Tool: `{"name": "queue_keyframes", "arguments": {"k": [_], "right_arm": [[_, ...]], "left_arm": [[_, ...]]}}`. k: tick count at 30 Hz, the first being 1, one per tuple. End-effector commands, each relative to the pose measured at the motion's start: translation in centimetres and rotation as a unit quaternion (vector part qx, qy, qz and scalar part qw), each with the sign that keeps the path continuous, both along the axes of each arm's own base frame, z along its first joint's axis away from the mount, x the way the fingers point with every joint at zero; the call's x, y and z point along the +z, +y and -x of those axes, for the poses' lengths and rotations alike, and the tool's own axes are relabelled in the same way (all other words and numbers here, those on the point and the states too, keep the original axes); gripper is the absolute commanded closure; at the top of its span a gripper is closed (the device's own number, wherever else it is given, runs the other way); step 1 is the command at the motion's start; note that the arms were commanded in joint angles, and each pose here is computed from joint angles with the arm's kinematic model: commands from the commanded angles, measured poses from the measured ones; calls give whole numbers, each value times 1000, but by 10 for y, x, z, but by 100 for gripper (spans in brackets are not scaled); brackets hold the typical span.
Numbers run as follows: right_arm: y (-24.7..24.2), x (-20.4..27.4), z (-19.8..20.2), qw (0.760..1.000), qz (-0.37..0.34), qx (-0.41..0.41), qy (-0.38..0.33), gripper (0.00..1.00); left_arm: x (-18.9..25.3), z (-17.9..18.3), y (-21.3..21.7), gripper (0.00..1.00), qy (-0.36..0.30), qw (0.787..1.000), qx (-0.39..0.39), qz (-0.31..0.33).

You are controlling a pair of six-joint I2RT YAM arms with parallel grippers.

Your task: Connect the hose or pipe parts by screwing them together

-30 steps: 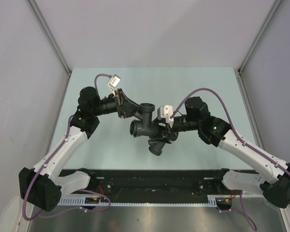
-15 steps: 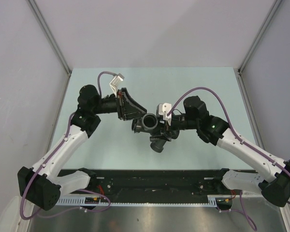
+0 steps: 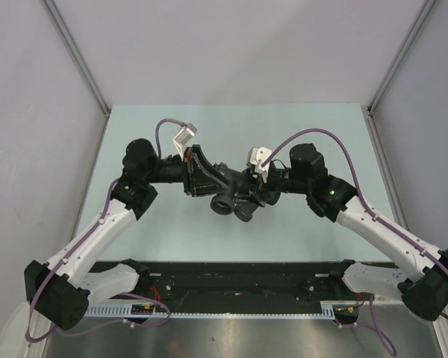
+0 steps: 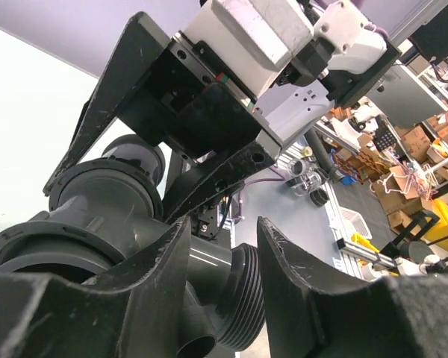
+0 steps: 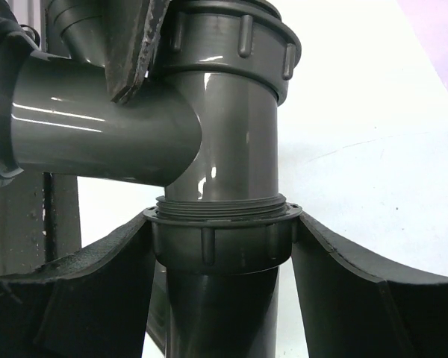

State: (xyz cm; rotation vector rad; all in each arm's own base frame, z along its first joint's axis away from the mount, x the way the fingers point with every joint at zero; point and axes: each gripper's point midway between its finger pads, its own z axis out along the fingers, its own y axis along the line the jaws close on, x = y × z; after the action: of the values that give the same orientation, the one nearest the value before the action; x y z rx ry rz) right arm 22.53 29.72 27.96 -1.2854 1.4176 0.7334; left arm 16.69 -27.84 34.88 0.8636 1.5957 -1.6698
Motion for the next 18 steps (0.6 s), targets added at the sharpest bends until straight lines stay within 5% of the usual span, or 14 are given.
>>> {"name": "queue_keyframes", "arguments": {"k": [1,18], "right_arm": [[-2,49,-17,996,-60,-33,-55,100],[-11,76,-20,990,-89,-55,-89,100]], "left_arm": [[-5,16,4,55,-18,1000,-15,4],[-50,15,2,58,31,999,-13,-25]]}}
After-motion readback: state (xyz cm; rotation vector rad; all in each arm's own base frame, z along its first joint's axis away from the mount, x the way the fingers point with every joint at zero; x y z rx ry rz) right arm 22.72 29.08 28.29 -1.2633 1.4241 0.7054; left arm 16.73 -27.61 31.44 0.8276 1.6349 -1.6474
